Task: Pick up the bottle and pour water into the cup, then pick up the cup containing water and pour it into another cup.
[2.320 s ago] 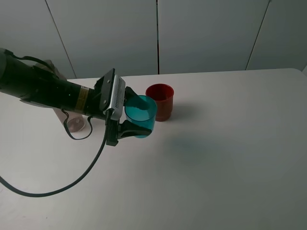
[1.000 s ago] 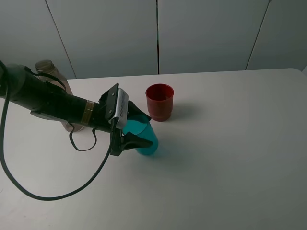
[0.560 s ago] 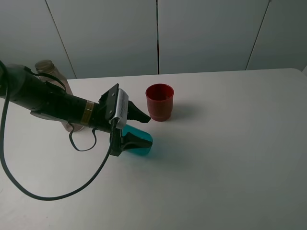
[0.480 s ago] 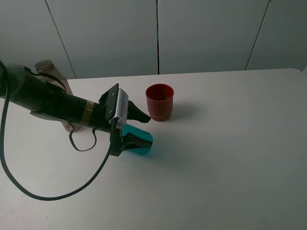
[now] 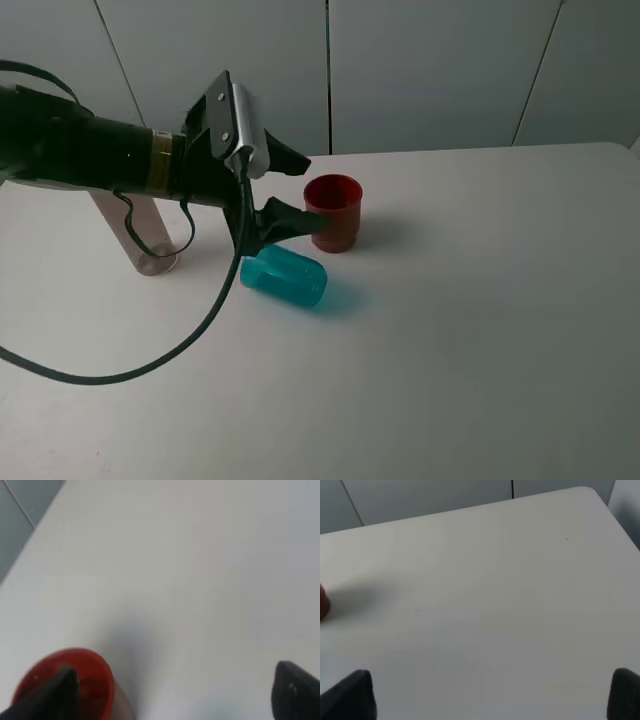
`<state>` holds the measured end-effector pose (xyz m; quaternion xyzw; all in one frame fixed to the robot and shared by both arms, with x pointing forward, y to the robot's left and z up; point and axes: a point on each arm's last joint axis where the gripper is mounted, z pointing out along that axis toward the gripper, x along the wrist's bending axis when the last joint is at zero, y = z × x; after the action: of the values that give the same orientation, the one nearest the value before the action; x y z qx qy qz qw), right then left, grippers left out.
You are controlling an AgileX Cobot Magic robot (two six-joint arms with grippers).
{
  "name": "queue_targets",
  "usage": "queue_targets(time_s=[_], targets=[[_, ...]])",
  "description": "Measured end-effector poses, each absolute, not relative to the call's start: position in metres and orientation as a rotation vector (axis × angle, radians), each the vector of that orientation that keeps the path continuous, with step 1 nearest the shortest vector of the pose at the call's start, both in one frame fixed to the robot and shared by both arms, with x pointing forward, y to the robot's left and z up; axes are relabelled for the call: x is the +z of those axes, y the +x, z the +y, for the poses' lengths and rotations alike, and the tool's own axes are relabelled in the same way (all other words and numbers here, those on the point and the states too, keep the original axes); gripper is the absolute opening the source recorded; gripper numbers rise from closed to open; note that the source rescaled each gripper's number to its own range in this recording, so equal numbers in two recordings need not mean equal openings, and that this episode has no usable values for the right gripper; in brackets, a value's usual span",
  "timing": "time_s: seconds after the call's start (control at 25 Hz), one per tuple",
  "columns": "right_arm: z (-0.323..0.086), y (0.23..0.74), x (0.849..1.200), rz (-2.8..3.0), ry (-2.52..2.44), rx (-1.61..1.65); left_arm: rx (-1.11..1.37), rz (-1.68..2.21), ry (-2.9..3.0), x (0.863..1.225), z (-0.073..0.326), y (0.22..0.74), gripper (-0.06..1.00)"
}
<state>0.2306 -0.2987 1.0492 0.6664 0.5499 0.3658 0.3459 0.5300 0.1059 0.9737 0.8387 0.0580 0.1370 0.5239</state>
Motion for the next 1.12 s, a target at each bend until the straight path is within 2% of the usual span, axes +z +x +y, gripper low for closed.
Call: queue_targets(time_s=[0.16, 0.32, 0.56, 0.8, 1.12], targets=[[-0.299, 0.231, 1.049, 1.427, 1.730, 0.949, 0.431, 0.337, 1.915, 1.035, 0.119, 0.518, 0.91], [-0.299, 0.231, 1.049, 1.427, 1.730, 0.949, 0.657, 0.555, 1.825, 1.087, 0.147, 0.504, 0.91], [-0.299, 0.231, 1.049, 1.427, 1.730, 0.949, 0.894, 0.701, 1.619, 1.147, 0.183, 0.472, 0.92], [-0.299, 0.231, 1.049, 1.429, 1.728, 0.948, 1.106, 0.921, 1.620, 1.164, 0.222, 0.447, 0.92], [-0.299, 0.231, 1.049, 1.429, 1.728, 0.948, 1.036, 1.255, 1.641, 1.173, 0.274, 0.371, 0.92]])
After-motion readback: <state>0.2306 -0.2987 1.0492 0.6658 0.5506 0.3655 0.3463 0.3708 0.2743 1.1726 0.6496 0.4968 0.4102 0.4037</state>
